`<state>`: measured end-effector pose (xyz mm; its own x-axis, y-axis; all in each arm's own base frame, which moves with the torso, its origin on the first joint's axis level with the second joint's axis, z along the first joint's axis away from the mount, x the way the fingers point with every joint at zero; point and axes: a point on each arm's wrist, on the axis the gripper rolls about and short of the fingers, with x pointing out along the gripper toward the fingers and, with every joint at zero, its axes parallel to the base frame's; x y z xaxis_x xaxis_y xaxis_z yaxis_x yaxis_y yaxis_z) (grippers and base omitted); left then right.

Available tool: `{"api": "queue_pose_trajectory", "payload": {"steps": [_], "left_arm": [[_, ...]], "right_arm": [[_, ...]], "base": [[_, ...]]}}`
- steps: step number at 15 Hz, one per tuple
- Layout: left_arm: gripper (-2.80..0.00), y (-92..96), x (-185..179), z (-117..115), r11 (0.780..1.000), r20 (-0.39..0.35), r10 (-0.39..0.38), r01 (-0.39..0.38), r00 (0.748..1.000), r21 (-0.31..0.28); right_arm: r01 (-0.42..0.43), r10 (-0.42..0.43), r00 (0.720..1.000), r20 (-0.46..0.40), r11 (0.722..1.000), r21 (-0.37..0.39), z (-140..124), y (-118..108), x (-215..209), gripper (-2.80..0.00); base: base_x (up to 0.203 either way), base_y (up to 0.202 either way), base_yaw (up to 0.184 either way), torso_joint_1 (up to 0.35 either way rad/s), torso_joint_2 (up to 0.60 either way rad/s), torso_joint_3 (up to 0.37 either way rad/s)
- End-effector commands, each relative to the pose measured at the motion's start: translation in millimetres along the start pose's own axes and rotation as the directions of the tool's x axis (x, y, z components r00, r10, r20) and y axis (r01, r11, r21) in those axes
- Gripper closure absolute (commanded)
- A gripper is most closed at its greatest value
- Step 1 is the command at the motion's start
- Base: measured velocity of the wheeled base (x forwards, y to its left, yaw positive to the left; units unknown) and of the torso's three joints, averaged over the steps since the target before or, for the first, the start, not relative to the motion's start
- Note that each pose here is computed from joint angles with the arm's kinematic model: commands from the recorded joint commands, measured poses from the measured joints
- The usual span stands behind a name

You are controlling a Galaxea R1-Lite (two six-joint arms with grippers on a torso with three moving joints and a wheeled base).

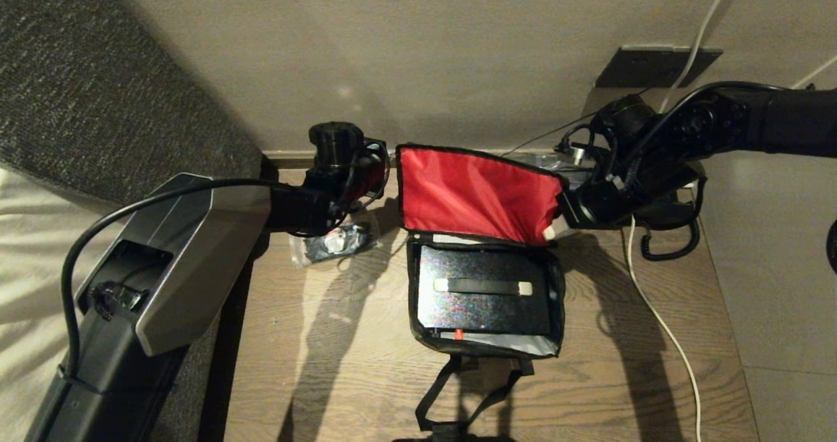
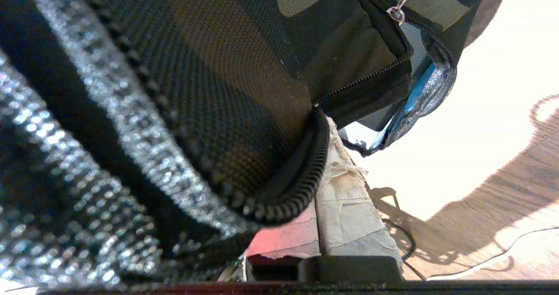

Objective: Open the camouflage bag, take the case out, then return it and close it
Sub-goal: Close the top of the storage box

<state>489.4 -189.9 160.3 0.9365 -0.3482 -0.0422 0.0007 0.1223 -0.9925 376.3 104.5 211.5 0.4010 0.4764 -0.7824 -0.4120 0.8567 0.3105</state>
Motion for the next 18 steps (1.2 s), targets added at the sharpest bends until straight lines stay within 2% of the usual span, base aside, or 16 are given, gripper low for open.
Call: {"api": "queue_pose_trajectory", "payload": {"steps": [1,2,4,6,7,10,11,12,15,17,18], "left_arm": [[0.00,-2.7,-1.2,0.2,1.000,-0.001,-0.003,0.003,1.000,0.012],[0.00,-1.9,-1.9,0.0,0.999,-0.005,0.020,-0.020,1.000,0.044],[0.00,-13.0,-9.7,-0.3,0.989,-0.018,0.067,-0.064,0.998,0.130],[0.00,-27.4,-18.0,1.3,0.967,-0.025,0.075,-0.066,0.997,0.245],[0.00,-36.0,-22.5,2.3,0.963,-0.031,0.070,-0.059,0.997,0.262],[0.00,-56.6,-33.0,6.4,0.965,-0.152,0.021,0.020,0.988,0.261],[0.00,-60.4,-35.2,9.8,0.966,-0.234,0.001,0.060,0.972,0.250],[0.00,-61.4,-36.5,16.7,0.969,-0.274,-0.007,0.074,0.962,0.238],[0.00,-52.7,-34.9,21.3,0.972,-0.262,0.043,0.021,0.964,0.236],[0.00,-53.4,-36.3,24.0,0.973,-0.261,0.050,0.011,0.964,0.228],[0.00,-56.8,-37.0,24.8,0.972,-0.264,0.031,0.033,0.964,0.233]], "right_arm": [[-0.002,0.002,1.000,-0.005,1.000,0.003,-0.4,-0.2,0.7,0.00],[-0.002,0.002,1.000,-0.005,1.000,0.003,-0.4,-0.2,0.7,0.00],[-0.003,0.003,1.000,-0.006,1.000,0.003,-0.5,0.3,1.0,0.00],[-0.002,0.002,1.000,-0.004,1.000,0.005,-0.2,-0.3,1.4,0.00],[-0.002,0.002,1.000,-0.009,1.000,0.008,-1.2,-0.8,2.3,0.00],[-0.003,0.003,1.000,-0.007,1.000,0.010,-1.8,0.6,0.1,0.00],[-0.001,0.001,1.000,-0.005,1.000,0.008,-1.7,1.0,-0.6,0.00],[-0.003,0.003,1.000,-0.006,1.000,0.007,-2.3,2.7,-2.0,0.00],[-0.003,0.003,1.000,-0.006,1.000,0.007,-4.1,3.9,-5.3,0.00],[-0.003,0.003,1.000,-0.004,1.000,0.006,-4.0,4.5,-6.6,0.00],[-0.004,0.004,1.000,-0.004,1.000,0.007,-4.2,4.6,-7.0,0.00]], "base": [[0.000,0.000,0.000,0.000,0.00,0.000],[0.000,0.000,0.000,0.000,0.00,0.000],[0.000,0.000,0.000,0.000,0.00,0.000],[0.000,0.000,0.000,0.000,0.00,0.000],[0.000,0.000,0.000,0.000,0.00,0.000],[0.000,0.000,0.000,0.000,0.00,0.000],[0.000,0.000,0.000,0.000,0.00,0.000],[0.000,0.000,0.000,0.000,0.00,0.000],[0.000,0.000,0.000,0.000,0.00,0.000],[0.000,0.000,0.000,0.000,0.00,0.000],[0.000,0.000,0.000,0.000,0.00,0.000]]}}
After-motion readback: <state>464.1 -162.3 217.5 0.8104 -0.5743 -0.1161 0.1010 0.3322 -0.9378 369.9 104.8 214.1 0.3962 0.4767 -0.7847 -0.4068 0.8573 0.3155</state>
